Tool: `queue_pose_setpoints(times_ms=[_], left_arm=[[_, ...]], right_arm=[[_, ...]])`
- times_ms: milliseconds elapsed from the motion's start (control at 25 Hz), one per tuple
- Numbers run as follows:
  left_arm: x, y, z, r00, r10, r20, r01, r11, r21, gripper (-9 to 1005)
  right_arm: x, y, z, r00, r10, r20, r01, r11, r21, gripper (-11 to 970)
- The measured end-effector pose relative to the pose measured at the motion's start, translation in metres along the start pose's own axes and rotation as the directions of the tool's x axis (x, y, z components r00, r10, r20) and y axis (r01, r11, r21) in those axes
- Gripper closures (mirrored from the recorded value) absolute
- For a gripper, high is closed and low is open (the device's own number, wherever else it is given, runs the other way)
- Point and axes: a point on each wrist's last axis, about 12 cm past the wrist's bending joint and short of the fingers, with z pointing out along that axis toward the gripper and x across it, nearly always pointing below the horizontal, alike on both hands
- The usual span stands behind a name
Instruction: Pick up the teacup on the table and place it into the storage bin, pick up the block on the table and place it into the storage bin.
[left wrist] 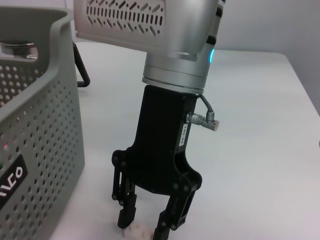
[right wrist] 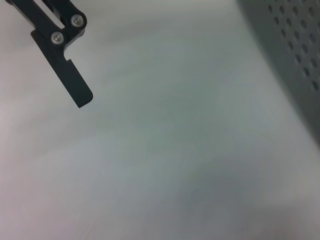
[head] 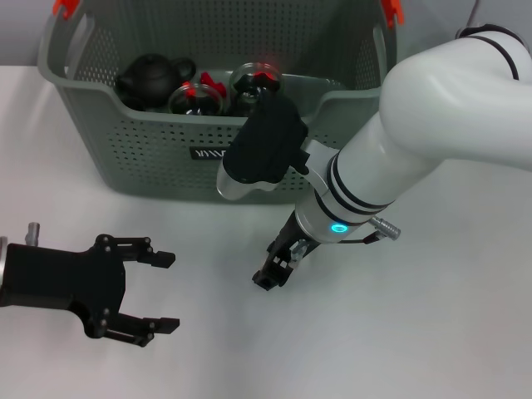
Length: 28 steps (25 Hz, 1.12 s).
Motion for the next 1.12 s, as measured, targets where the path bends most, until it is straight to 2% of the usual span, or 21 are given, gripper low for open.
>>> queue_pose_setpoints(times_ms=[240,360,560,680,880,1120], left_arm=[[0.0,0.0,0.0,1.0,0.0,0.0,0.0,1.0,0.0,137],[0.0,0.0,0.0,1.0,-0.001,0.001,0.001,1.0,-0.001,137],[0.001,0.0,-0.002,1.0,-0.004,-0.001,0.004,1.0,-0.005,137],[0.003,-0.001,-0.003,1.0,-0.011,-0.005,0.011,1.0,-0.008,137],[0.005,-0.003,-0.005,1.0,-0.021,-0.007,0.021,1.0,-0.015,137],[0.006,-0.004,-0.006,1.0,-0.029,-0.001,0.029,0.999,-0.023,137]], right_arm=[[0.0,0.0,0.0,1.0,0.004,0.001,-0.004,1.0,-0.002,450],[-0.002,0.002,-0.002,1.0,0.004,0.012,-0.004,1.0,-0.015,496],[-0.009,0.007,-0.017,0.998,-0.009,0.055,0.011,0.999,-0.042,525],[-0.017,0.005,-0.039,0.996,-0.006,0.086,0.01,0.999,-0.037,525],[-0.04,0.011,-0.095,0.981,-0.039,0.188,0.038,0.999,0.011,525],[-0.064,0.015,-0.182,0.923,-0.098,0.372,0.08,0.995,0.063,525]])
